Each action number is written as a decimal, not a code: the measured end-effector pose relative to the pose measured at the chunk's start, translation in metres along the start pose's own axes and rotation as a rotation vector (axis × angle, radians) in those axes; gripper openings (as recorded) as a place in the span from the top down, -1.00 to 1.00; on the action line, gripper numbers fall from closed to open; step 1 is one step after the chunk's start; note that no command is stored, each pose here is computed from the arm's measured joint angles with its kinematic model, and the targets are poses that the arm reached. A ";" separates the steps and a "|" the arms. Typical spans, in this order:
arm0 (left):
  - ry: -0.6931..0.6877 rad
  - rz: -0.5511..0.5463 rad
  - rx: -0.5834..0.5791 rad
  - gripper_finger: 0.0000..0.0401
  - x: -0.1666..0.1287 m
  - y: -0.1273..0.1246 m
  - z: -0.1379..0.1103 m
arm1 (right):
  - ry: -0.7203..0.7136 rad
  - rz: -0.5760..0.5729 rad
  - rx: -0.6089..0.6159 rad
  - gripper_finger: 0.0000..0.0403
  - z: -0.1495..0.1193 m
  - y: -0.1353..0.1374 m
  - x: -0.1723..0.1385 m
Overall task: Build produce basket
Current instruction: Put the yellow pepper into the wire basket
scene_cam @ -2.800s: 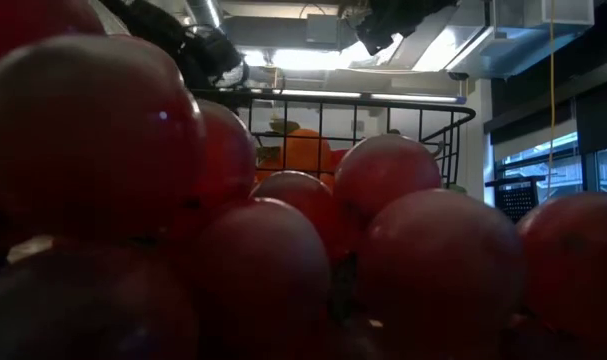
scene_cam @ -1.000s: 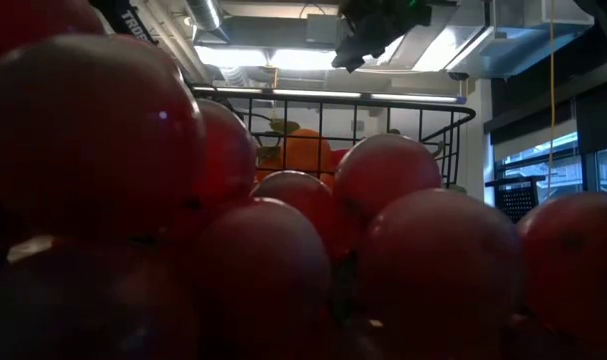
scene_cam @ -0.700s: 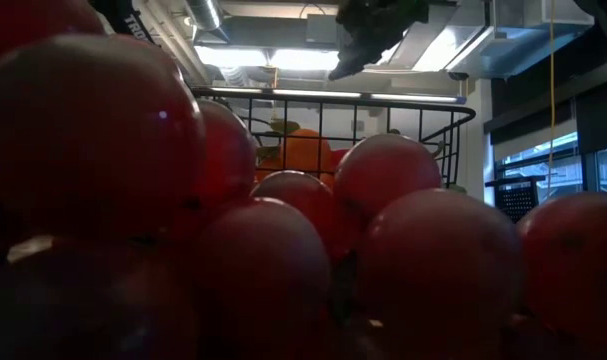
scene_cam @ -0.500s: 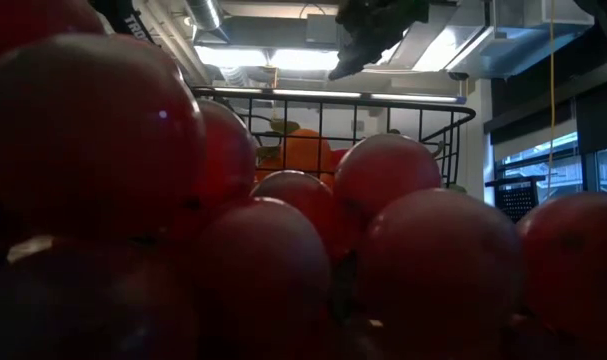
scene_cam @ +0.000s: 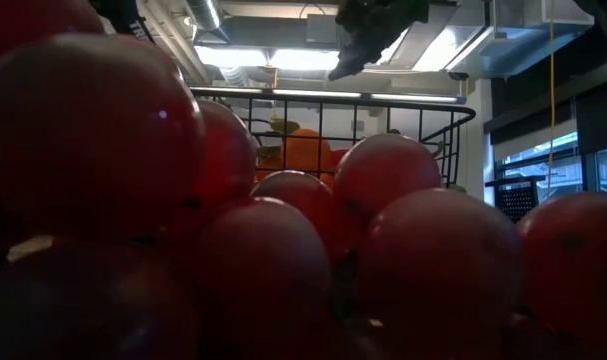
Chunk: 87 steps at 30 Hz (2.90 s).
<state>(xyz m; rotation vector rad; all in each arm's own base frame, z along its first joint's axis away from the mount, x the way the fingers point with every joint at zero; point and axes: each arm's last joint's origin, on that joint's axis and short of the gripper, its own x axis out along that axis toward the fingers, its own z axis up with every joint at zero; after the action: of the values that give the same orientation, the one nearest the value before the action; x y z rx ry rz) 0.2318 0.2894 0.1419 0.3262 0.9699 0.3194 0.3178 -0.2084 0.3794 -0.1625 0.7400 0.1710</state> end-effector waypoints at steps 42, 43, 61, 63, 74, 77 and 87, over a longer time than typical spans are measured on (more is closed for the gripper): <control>0.111 0.005 0.070 1.00 -0.024 -0.018 0.022 | 0.000 0.000 0.004 0.36 0.000 0.000 0.000; 0.107 0.012 0.071 1.00 -0.028 -0.017 0.024 | 0.003 0.002 0.006 0.36 0.000 0.000 0.000; 0.004 0.003 0.076 1.00 -0.124 -0.046 0.072 | 0.045 0.004 0.049 0.36 -0.008 0.002 -0.015; -0.032 0.005 0.077 1.00 -0.137 -0.053 0.080 | 0.049 0.000 0.058 0.36 -0.010 0.000 -0.017; -0.234 -0.156 0.048 1.00 -0.173 -0.112 0.121 | 0.055 -0.029 0.086 0.36 -0.019 -0.010 -0.025; -0.262 -0.234 0.016 1.00 -0.177 -0.129 0.128 | 0.056 -0.037 0.094 0.36 -0.021 -0.013 -0.027; -0.206 -0.397 -0.119 1.00 -0.184 -0.172 0.138 | 0.058 -0.044 0.047 0.36 -0.024 -0.016 -0.030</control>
<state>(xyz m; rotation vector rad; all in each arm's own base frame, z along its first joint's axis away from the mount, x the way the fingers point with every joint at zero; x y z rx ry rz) 0.2715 0.0416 0.2812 0.0511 0.7876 -0.0199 0.2842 -0.2316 0.3836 -0.1392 0.7967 0.1077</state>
